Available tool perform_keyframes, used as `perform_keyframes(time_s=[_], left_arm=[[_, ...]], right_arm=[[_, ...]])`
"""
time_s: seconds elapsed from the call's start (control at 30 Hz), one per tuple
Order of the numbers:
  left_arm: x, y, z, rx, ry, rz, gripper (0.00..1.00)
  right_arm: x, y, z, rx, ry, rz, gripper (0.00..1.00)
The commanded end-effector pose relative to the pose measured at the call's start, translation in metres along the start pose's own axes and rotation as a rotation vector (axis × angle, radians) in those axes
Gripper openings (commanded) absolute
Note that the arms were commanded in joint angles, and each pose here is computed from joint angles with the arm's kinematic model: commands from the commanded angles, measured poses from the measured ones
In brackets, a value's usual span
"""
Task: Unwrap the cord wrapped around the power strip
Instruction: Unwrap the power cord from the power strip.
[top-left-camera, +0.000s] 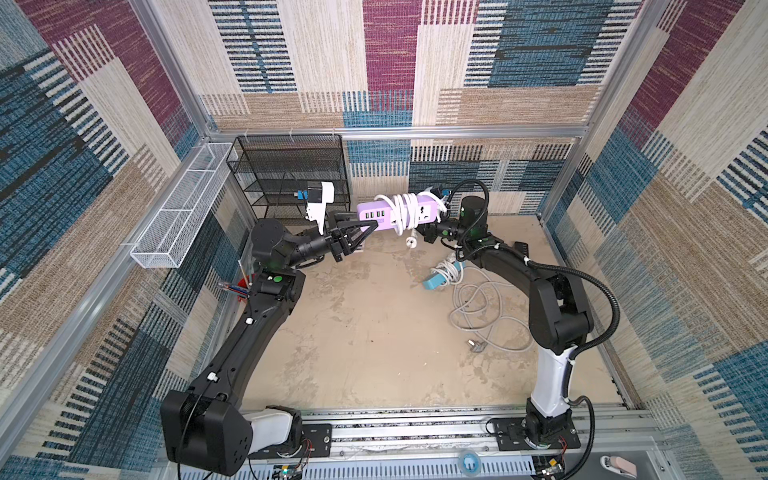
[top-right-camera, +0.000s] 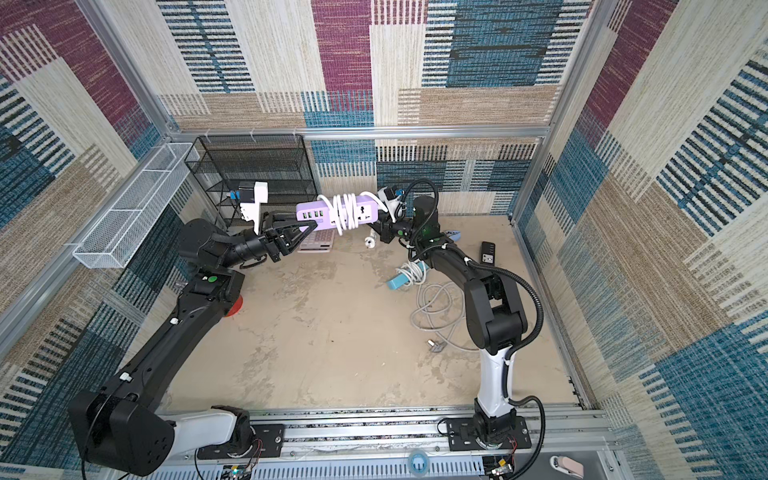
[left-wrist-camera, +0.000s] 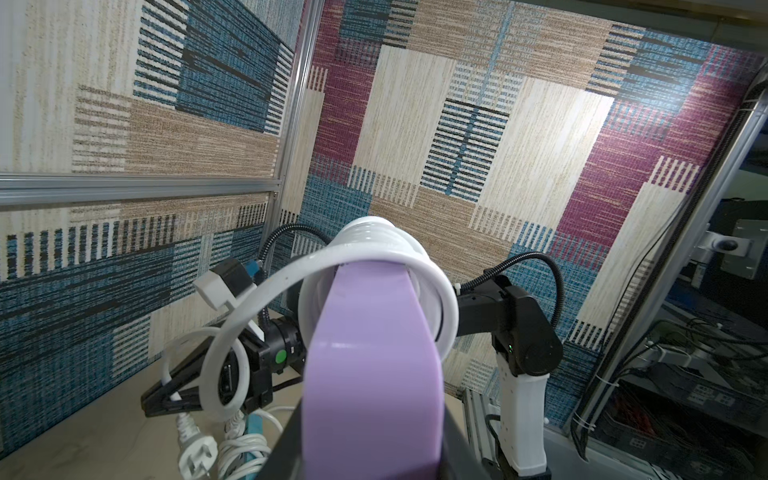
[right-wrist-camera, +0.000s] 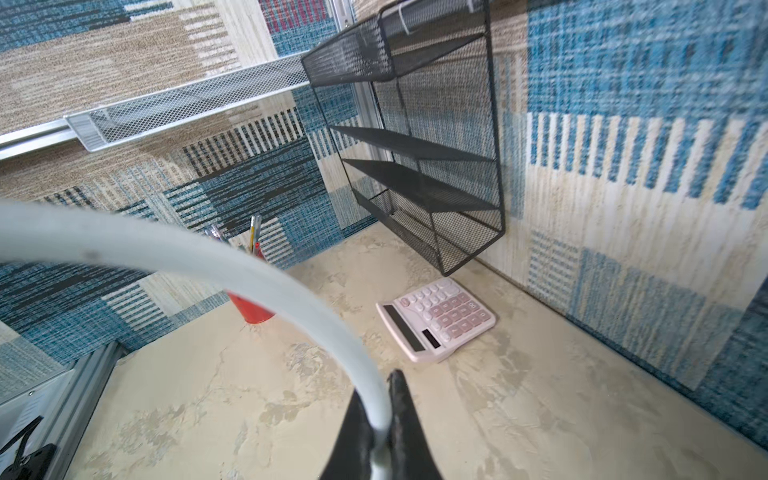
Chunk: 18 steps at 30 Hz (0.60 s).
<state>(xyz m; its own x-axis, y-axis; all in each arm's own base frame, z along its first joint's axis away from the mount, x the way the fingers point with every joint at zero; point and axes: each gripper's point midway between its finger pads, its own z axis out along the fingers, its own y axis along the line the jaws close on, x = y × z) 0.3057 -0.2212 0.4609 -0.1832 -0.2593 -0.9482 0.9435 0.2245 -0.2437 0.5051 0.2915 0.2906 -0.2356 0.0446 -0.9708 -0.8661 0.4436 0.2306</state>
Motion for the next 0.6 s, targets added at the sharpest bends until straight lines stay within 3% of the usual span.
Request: perform_keyframes(time_s=[0.0, 0.17, 0.37, 0.57], left_arm=[[-0.006, -0.012, 0.004, 0.051, -0.009, 0.045, 0.00], [0.005, -0.011, 0.013, 0.075, 0.014, 0.019, 0.00], [0.016, -0.002, 0.019, 0.075, 0.032, -0.014, 0.00], [0.031, 0.026, 0.020, -0.054, 0.074, -0.049, 0.00]], right_arm=[[-0.028, -0.014, -0.004, 0.034, -0.042, -0.012, 0.00], [-0.080, -0.029, -0.014, 0.066, -0.089, -0.082, 0.00], [-0.175, -0.025, -0.046, 0.104, -0.173, -0.219, 0.00], [-0.252, 0.009, -0.088, 0.145, -0.238, -0.351, 0.00]])
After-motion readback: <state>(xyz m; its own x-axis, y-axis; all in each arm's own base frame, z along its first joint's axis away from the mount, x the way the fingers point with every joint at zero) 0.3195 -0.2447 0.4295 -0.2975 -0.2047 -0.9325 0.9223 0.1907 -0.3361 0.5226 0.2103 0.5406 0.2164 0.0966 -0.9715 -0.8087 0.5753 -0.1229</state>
